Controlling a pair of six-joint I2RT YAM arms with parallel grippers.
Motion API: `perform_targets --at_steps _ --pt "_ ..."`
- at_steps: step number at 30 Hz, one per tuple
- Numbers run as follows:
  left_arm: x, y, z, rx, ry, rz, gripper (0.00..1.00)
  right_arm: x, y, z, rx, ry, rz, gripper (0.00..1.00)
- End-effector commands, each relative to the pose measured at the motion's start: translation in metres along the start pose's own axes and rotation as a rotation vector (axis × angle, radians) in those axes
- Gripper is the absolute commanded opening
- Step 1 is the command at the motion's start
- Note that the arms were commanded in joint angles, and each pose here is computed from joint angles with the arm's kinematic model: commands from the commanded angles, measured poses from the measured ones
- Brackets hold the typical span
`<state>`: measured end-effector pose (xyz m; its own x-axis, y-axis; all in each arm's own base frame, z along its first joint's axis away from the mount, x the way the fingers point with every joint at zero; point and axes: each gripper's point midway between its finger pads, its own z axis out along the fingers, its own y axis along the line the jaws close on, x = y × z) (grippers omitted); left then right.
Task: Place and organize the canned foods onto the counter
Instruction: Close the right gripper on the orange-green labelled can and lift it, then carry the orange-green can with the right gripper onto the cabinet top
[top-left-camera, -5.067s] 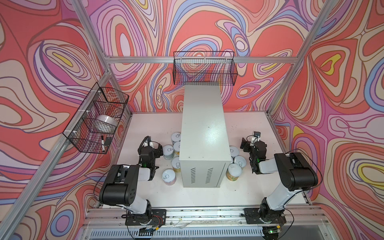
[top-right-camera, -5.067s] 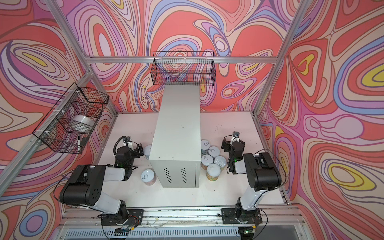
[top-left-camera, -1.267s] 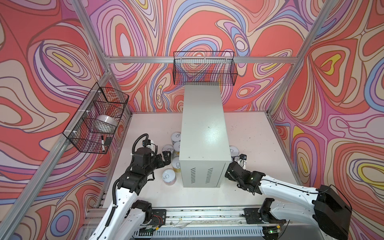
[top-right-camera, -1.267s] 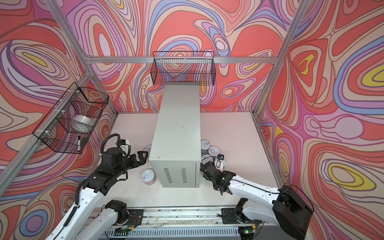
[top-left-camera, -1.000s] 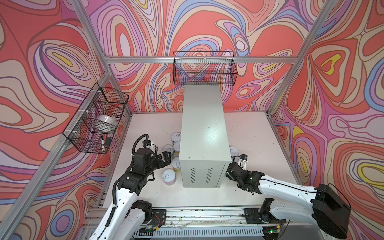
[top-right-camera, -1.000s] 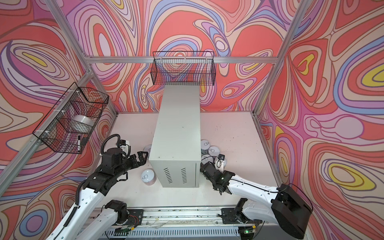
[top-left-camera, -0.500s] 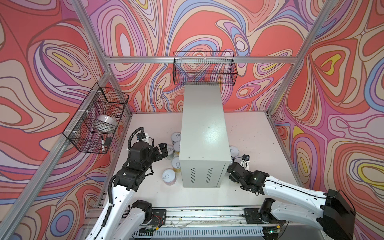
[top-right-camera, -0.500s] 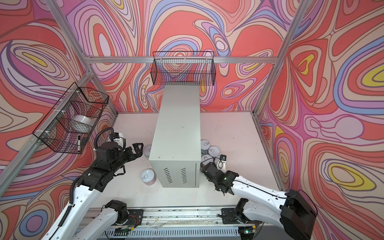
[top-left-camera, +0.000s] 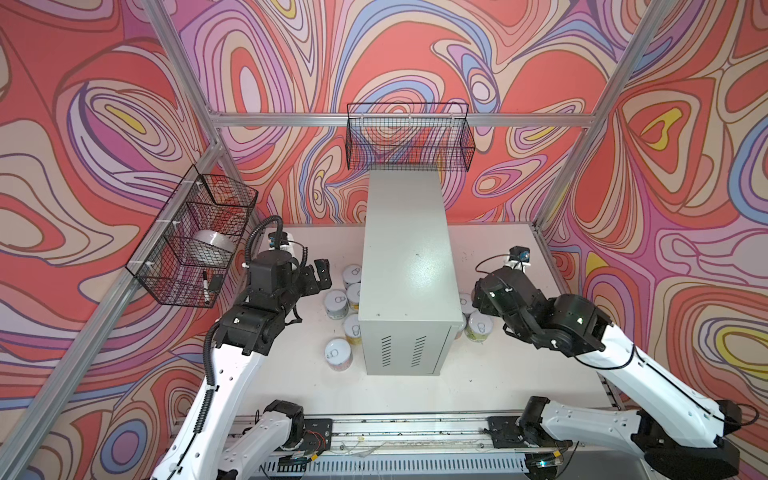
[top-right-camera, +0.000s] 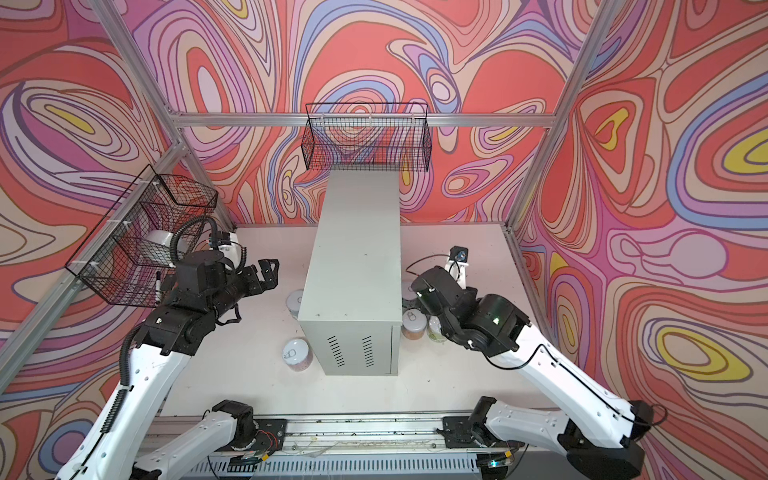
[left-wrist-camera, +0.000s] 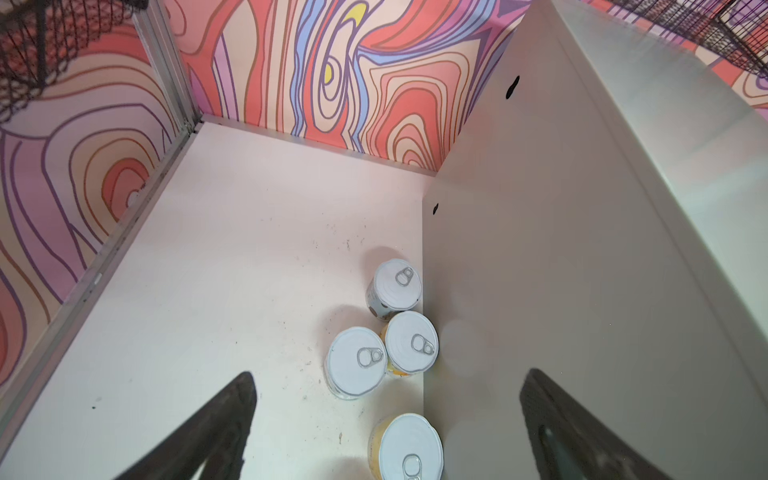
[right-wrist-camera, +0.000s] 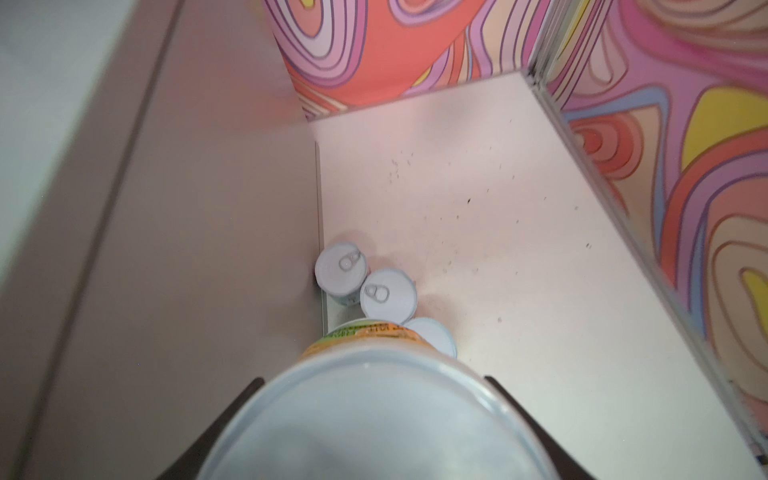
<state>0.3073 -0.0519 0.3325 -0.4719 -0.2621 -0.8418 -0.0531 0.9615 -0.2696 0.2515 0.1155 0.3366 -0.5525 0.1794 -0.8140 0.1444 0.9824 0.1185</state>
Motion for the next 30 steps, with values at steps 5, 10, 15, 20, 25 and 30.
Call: perform_targets --at_steps 5,10,15,20,25,30 --pt "-0.029 -0.018 -0.001 0.031 0.005 0.103 1.00 -0.097 0.030 -0.013 0.006 -0.131 -0.190 0.00" --pt "-0.040 -0.033 0.004 0.080 0.015 0.144 0.98 -0.146 0.070 -0.005 -0.162 -0.157 -0.180 0.00" --pt "-0.057 -0.051 -0.004 0.153 0.001 0.169 0.97 -0.171 0.111 0.001 -0.289 -0.145 -0.213 0.00" --pt "-0.071 -0.069 -0.011 0.224 0.011 0.187 0.96 -0.171 0.138 0.030 -0.363 -0.109 -0.209 0.00" --pt "-0.078 -0.077 -0.011 0.256 0.007 0.190 0.96 -0.170 0.153 0.041 -0.417 -0.101 -0.194 0.00" --pt "-0.076 -0.078 -0.007 0.257 0.019 0.190 0.95 -0.163 0.162 0.054 -0.427 -0.075 -0.208 0.00"
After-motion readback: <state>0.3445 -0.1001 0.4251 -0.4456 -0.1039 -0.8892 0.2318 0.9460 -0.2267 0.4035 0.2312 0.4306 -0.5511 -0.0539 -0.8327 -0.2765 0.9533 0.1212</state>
